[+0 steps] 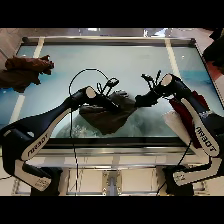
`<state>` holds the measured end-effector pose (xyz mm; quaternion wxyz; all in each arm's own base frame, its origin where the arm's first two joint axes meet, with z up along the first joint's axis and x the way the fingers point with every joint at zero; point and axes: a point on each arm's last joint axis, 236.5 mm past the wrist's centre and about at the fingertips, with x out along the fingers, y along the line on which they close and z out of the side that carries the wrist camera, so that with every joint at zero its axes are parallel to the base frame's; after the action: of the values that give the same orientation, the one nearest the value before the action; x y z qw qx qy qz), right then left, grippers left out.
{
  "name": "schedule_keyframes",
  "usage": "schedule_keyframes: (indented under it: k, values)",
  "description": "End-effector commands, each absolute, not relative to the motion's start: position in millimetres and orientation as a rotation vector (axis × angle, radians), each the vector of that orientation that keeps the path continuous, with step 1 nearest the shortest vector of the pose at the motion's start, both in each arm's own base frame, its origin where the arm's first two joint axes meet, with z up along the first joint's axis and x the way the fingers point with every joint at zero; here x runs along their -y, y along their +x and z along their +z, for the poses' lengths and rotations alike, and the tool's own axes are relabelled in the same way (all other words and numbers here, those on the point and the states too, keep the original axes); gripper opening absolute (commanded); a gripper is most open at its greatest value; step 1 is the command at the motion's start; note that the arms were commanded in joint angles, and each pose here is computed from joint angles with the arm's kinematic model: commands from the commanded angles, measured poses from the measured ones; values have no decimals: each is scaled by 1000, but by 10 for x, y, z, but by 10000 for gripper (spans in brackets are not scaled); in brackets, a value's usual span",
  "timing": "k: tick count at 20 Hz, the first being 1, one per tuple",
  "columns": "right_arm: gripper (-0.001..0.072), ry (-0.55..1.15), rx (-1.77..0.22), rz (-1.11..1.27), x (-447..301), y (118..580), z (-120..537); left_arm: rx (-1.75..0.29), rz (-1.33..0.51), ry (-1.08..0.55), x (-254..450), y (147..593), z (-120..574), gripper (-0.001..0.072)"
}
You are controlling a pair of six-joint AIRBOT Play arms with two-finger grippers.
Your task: Fold the shirts.
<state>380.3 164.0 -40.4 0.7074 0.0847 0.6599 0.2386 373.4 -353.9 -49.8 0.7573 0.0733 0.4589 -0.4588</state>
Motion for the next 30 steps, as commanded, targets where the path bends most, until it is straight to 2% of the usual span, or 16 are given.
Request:
schedule_keyframes:
  k: [1,4,8,13,14,15,16,19,22,25,30]
  values:
    - [316,181,-1491,542,-1642,3738,-406,-1006,-991,156,3566,3766,-563,587]
    - [316,182,-1489,542,-1645,3742,-405,-996,-977,154,3567,3814,-595,6]
    - [316,180,-1515,551,-1643,3676,-404,-944,-950,140,3561,3963,-450,13]
    - [321,250,-1515,615,-1899,3611,-317,-787,-787,83,2948,4452,461,13]
    - [356,272,-1498,649,-2068,3598,-285,-770,-733,47,2761,4538,624,13]
    - [433,270,-1476,677,-2235,3585,-281,-756,-694,11,2586,4597,772,14]
    - [463,244,-1453,696,-2412,3563,-309,-747,-674,-2,2456,4619,870,13]
    - [464,102,-1353,714,-2806,3518,-484,-782,-657,-6,2186,4557,952,13]
    - [463,41,-1255,697,-3004,3595,-530,-859,-637,79,1931,4430,849,13]
    - [462,26,-1231,645,-2858,3759,-491,-939,-556,180,1590,4358,718,13]
    - [462,103,-1274,555,-2429,4000,-307,-1030,-250,299,822,4441,562,14]
